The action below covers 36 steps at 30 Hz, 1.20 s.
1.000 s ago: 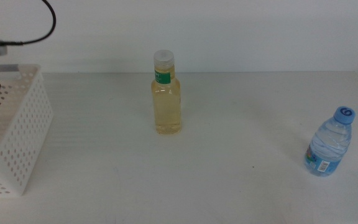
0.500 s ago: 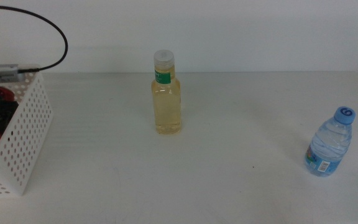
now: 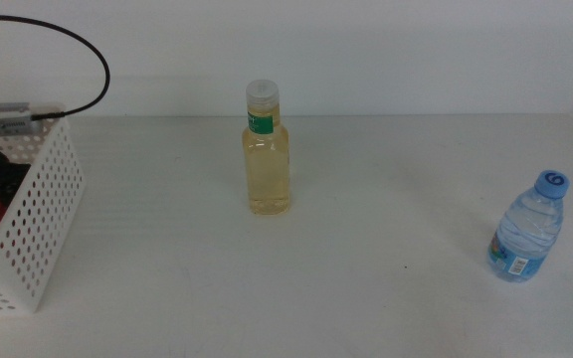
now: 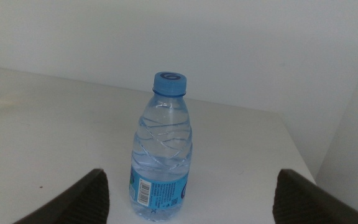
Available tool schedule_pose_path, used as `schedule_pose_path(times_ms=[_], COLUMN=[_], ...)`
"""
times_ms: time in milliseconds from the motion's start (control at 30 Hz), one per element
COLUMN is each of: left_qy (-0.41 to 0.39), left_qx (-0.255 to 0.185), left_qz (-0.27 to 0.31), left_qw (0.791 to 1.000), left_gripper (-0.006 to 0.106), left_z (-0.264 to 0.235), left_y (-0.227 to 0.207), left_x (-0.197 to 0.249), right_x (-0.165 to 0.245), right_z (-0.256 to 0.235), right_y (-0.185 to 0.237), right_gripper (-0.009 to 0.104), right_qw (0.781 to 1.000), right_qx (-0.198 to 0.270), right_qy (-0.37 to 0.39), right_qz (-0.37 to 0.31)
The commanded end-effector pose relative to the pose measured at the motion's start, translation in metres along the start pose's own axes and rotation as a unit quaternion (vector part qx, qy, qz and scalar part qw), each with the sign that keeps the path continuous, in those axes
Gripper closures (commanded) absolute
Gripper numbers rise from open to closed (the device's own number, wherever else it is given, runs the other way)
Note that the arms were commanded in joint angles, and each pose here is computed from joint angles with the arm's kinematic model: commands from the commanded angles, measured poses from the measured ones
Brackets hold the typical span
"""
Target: Use arms to grab the bottles and put them into the dustbin to the left of the table.
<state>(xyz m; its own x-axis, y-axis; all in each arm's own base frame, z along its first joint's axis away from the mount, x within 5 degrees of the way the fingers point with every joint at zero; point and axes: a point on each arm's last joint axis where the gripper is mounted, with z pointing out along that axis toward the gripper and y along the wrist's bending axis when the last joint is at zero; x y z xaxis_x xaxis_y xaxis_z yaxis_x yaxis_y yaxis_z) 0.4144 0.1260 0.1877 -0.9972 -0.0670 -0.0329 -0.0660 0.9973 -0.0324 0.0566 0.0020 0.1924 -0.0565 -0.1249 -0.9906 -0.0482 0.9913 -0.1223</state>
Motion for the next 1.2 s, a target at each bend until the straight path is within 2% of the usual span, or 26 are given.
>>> schedule_pose_path(times_ms=[0, 167, 267, 467, 567, 667, 767, 833, 900, 1167], left_qy=[-0.005, -0.026, -0.046, -0.111, -0.15, -0.193, -0.239, -0.266, -0.287, -0.417], left_qx=[0.003, -0.007, -0.031, -0.082, -0.088, -0.076, -0.044, -0.019, -0.013, 0.019], left_qz=[-0.01, -0.011, -0.003, -0.005, -0.013, -0.023, -0.026, -0.017, 0.0, 0.078], left_qw=[1.0, 1.0, 0.998, 0.99, 0.985, 0.978, 0.97, 0.964, 0.958, 0.905], left_gripper=[0.021, 0.02, 0.02, 0.02, 0.02, 0.02, 0.02, 0.02, 0.02, 0.02], left_z=[-0.038, -0.053, -0.07, -0.128, -0.16, -0.191, -0.22, -0.239, -0.252, -0.278], left_y=[-0.006, -0.016, -0.026, -0.036, -0.039, -0.046, -0.057, -0.069, -0.083, -0.138], left_x=[0.007, 0.002, 0.003, 0.02, 0.036, 0.054, 0.073, 0.087, 0.102, 0.156], right_x=[-0.011, -0.011, -0.011, -0.011, -0.011, -0.011, -0.011, -0.011, -0.011, -0.011], right_z=[-0.003, -0.003, -0.003, -0.003, -0.003, -0.003, -0.003, -0.003, -0.003, -0.003], right_y=[-0.001, -0.001, -0.001, -0.001, -0.001, -0.001, -0.001, -0.001, -0.001, -0.001], right_gripper=[0.026, 0.026, 0.026, 0.026, 0.026, 0.026, 0.026, 0.026, 0.026, 0.026], right_qw=[0.998, 0.998, 0.998, 0.998, 0.998, 0.998, 0.998, 0.998, 0.998, 0.998], right_qx=[0.009, 0.009, 0.009, 0.009, 0.009, 0.009, 0.009, 0.009, 0.009, 0.009], right_qy=[-0.054, -0.054, -0.054, -0.054, -0.054, -0.054, -0.054, -0.054, -0.054, -0.054], right_qz=[-0.006, -0.006, -0.006, -0.006, -0.006, -0.006, -0.006, -0.006, -0.006, -0.006])
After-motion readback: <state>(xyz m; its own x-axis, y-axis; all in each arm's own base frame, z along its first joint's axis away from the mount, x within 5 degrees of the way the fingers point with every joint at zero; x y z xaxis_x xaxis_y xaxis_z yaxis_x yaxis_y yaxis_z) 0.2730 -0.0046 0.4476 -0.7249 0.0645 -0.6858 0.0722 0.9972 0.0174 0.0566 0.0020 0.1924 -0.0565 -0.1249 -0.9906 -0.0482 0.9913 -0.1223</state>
